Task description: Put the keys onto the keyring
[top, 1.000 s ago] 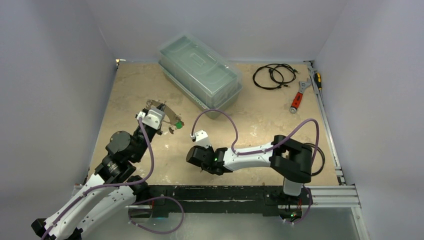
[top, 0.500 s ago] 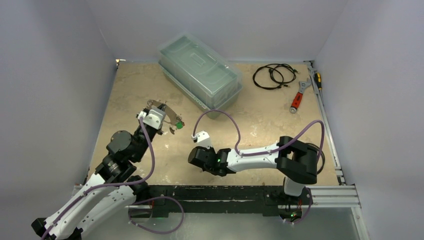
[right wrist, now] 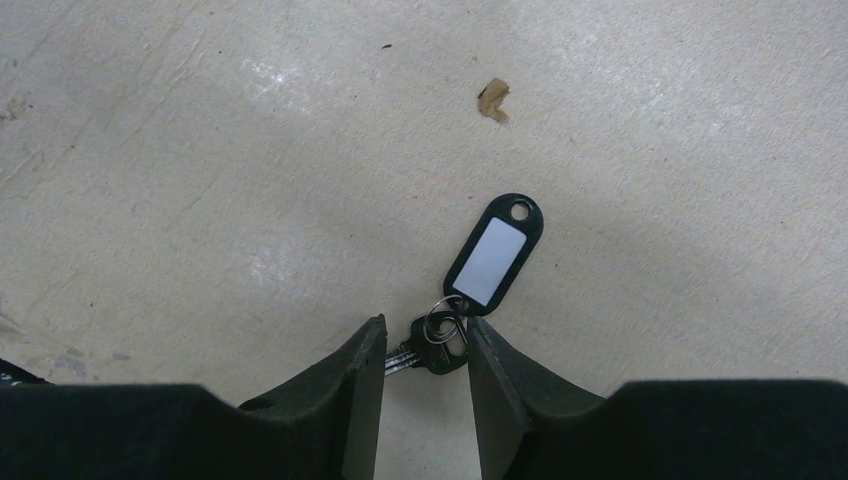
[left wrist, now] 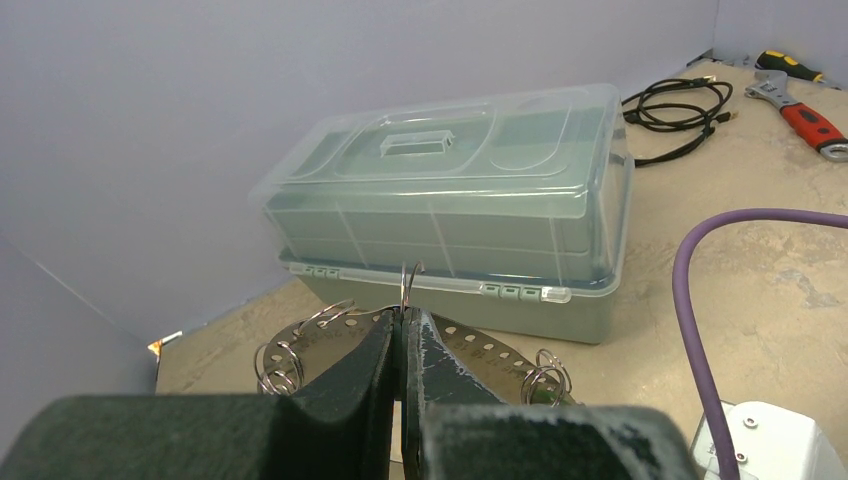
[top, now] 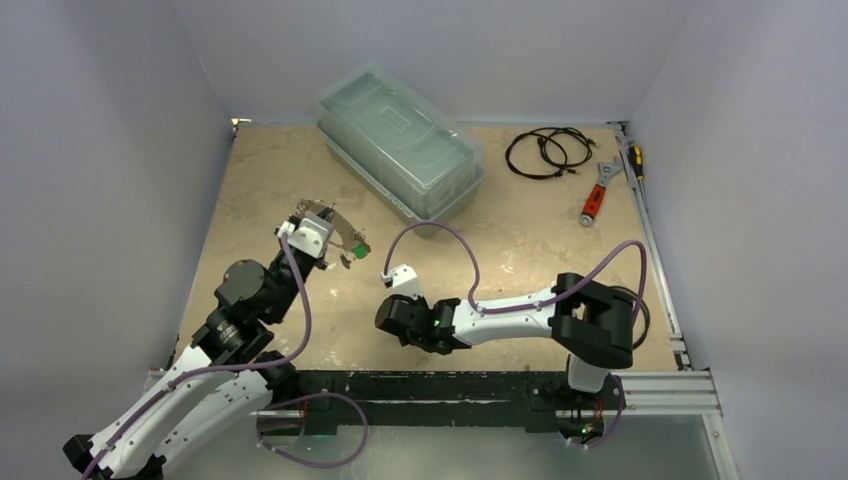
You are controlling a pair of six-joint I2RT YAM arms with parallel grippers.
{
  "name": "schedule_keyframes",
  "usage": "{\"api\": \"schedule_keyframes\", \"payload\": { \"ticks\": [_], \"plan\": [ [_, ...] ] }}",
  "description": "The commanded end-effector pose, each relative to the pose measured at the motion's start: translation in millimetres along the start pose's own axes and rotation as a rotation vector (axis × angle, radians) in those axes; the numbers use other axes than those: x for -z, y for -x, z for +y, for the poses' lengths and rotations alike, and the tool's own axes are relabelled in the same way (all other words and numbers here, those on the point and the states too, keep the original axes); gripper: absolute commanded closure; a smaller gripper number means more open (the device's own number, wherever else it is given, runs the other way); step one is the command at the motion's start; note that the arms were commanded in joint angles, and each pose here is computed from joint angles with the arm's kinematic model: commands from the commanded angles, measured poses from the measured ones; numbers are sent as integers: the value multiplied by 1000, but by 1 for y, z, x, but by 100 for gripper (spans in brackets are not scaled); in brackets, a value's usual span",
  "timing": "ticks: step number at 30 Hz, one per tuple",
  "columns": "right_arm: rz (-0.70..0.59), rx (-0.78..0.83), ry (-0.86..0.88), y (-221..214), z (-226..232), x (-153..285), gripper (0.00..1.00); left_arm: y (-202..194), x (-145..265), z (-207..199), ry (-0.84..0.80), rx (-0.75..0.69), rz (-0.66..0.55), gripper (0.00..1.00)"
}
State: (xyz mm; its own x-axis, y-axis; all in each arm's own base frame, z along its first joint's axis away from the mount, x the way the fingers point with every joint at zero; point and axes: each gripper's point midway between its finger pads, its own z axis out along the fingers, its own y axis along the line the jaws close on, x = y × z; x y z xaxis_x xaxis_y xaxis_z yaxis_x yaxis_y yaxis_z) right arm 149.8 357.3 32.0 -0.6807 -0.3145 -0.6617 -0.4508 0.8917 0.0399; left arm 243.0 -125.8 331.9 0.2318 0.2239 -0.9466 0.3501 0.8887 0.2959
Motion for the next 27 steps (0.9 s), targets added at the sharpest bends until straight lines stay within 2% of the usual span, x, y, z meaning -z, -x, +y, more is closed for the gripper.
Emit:
{"api": "schedule_keyframes", "payload": {
  "ticks": [1,6,9,21,27],
  "plan": [
    [-11,-10,2,0,6,-4,61,18,-3,5,20,33,-67,100],
    [8,11,-40,-8,-1,-9,65,17,-4,5,19,34,-63,100],
    [4,10,-64,-7,-6,-8,70,18,-4,5,19,36,-65,100],
    [-9,-5,-65,-3,-11,2,100,15,-5,4,16,31,-55,100],
    [-17,-3,-66,-2,-14,4,100,13,-6,3,16,29,-50,100]
  ]
}}
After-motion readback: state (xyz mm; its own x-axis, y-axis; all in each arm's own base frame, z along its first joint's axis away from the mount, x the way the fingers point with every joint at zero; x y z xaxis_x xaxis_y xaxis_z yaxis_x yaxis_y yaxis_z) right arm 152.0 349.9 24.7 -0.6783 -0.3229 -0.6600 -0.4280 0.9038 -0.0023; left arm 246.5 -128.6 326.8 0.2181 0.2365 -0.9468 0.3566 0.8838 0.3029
